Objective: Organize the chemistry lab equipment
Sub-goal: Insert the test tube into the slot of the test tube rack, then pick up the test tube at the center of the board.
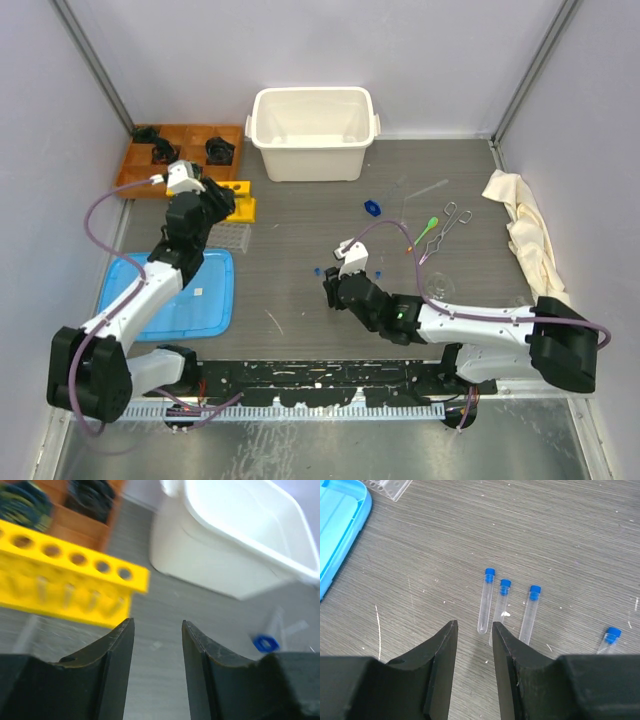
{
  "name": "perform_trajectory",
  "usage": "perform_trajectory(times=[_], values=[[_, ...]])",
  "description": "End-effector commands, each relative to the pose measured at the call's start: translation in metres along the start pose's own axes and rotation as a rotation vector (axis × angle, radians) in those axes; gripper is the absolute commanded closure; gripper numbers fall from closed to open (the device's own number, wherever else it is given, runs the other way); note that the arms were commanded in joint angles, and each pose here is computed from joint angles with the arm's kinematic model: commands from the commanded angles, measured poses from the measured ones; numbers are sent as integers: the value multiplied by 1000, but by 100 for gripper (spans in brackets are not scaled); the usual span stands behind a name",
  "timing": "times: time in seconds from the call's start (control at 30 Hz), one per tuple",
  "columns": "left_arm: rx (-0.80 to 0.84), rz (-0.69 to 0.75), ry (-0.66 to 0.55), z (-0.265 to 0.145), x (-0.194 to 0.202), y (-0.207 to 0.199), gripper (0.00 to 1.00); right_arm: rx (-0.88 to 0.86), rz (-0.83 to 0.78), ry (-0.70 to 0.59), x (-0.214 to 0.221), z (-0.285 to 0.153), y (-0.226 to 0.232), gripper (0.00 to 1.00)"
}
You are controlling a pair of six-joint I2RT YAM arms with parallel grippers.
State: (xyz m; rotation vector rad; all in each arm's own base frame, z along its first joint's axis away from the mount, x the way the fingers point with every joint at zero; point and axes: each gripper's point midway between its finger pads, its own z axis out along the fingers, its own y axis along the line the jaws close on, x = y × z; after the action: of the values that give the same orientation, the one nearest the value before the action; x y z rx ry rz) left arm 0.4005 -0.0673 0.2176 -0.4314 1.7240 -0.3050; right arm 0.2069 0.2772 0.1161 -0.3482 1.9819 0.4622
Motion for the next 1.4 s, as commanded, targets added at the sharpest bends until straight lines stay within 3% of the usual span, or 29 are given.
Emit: perform_trajectory(times=[0.0, 0.17, 0.3, 0.43, 0.77, 1.37], values=[[219, -99, 271, -44, 66, -46, 57, 88, 67, -8, -29, -7, -9, 60], [363, -104, 536, -93, 137, -74, 59, 250, 145, 90, -25, -11, -52, 60], [417, -55, 641, -121, 169, -83, 60, 316, 229, 120, -20, -13, -81, 60], [443, -15, 668, -137, 178, -83, 60, 358, 277, 173, -9, -11, -100, 60], [477, 36, 624, -160, 156, -76, 60, 414, 336, 264, 20, -9, -125, 60], [482, 42, 700, -155, 173, -80, 61, 401, 364, 365, 56, 4, -136, 61]])
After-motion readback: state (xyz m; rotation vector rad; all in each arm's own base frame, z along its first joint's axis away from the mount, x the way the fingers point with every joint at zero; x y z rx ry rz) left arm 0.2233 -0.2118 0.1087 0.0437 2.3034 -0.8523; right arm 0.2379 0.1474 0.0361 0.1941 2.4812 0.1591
